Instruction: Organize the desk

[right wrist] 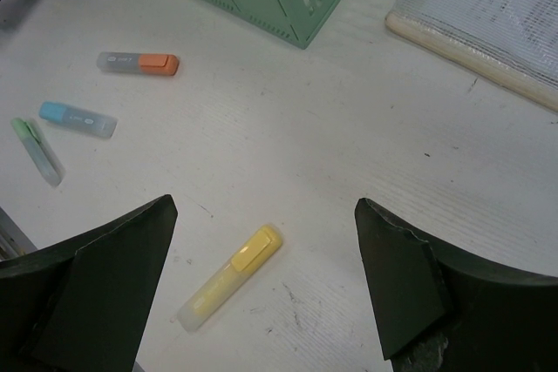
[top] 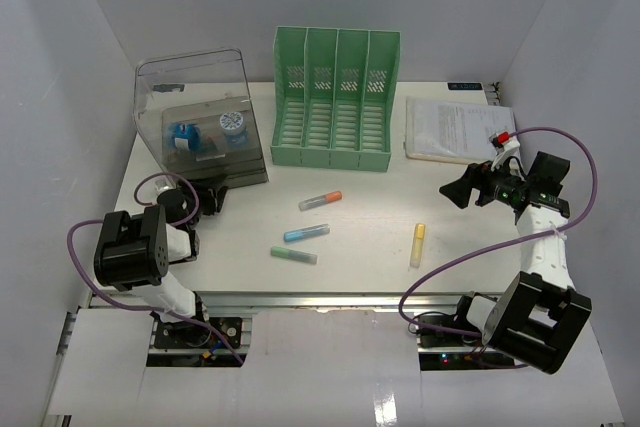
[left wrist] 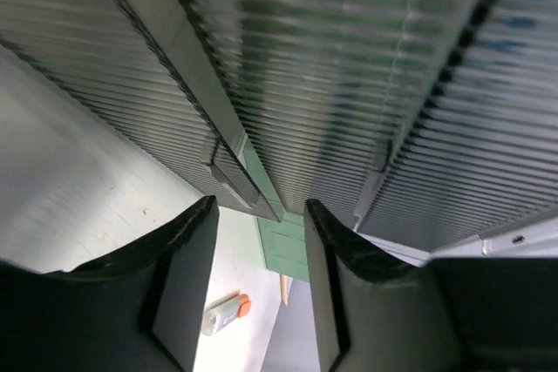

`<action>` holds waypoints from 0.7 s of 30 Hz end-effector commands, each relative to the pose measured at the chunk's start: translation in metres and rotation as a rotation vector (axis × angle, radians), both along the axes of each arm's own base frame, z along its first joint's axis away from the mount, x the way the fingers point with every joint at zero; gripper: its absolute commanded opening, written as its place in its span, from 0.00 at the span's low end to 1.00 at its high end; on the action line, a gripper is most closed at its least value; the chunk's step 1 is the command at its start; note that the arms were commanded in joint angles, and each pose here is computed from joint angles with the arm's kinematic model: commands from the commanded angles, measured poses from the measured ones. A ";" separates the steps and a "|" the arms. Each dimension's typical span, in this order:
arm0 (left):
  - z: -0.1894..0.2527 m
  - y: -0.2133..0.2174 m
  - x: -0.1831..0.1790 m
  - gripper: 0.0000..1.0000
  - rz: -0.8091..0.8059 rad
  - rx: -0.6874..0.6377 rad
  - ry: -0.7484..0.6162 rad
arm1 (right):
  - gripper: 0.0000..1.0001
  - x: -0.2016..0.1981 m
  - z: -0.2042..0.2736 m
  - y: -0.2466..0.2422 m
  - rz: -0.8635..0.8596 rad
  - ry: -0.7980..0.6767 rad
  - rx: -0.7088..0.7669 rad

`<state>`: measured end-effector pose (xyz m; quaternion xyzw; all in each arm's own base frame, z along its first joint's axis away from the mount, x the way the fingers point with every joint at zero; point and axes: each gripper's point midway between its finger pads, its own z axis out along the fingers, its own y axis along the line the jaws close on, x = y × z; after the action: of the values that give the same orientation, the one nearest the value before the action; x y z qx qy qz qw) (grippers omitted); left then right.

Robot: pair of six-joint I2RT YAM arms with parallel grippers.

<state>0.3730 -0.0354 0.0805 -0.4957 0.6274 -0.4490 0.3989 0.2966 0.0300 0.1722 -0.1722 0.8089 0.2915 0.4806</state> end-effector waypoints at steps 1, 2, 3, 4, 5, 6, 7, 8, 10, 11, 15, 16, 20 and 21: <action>-0.002 0.011 0.011 0.50 0.051 -0.003 0.018 | 0.90 0.002 0.000 -0.002 0.004 -0.017 -0.010; -0.004 0.012 0.012 0.48 0.056 -0.008 0.025 | 0.90 0.002 -0.001 -0.002 0.004 -0.016 -0.010; -0.005 0.012 0.014 0.46 0.060 -0.013 0.025 | 0.90 0.002 -0.001 -0.002 0.004 -0.016 -0.010; -0.005 0.013 0.016 0.43 0.062 -0.019 0.022 | 0.90 0.002 -0.001 -0.002 0.004 -0.015 -0.010; -0.006 0.013 0.018 0.39 0.061 -0.026 0.025 | 0.90 0.002 -0.001 -0.002 0.004 -0.015 -0.010; -0.008 0.013 0.019 0.36 0.060 -0.032 0.028 | 0.90 0.002 -0.001 -0.002 0.003 -0.015 -0.011; -0.007 0.013 0.022 0.31 0.059 -0.036 0.020 | 0.90 0.002 -0.001 -0.002 0.002 -0.016 -0.011; -0.006 0.013 0.024 0.26 0.058 -0.039 0.013 | 0.90 0.002 -0.001 -0.003 0.002 -0.017 -0.012; -0.007 0.012 0.025 0.20 0.059 -0.043 0.015 | 0.90 0.002 -0.001 -0.003 0.002 -0.017 -0.012; -0.008 0.013 0.024 0.19 0.062 -0.044 0.015 | 0.90 0.002 -0.001 -0.003 0.002 -0.016 -0.011; -0.011 0.012 0.016 0.09 0.064 -0.038 0.018 | 0.90 0.002 -0.001 -0.003 0.003 -0.018 -0.010; -0.009 0.011 0.013 0.06 0.060 -0.040 0.012 | 0.90 0.001 -0.001 -0.002 0.003 -0.017 -0.009; -0.002 0.002 -0.005 0.00 0.026 -0.049 -0.024 | 0.90 0.001 0.000 -0.002 0.007 -0.021 -0.007; -0.003 -0.002 -0.015 0.00 0.013 -0.055 -0.023 | 0.90 0.001 0.000 -0.001 0.009 -0.020 -0.005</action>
<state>0.3804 -0.0298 0.0678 -0.5287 0.6056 -0.4541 0.3841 0.2970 0.0293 0.1709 -0.1712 0.8101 0.2910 0.4793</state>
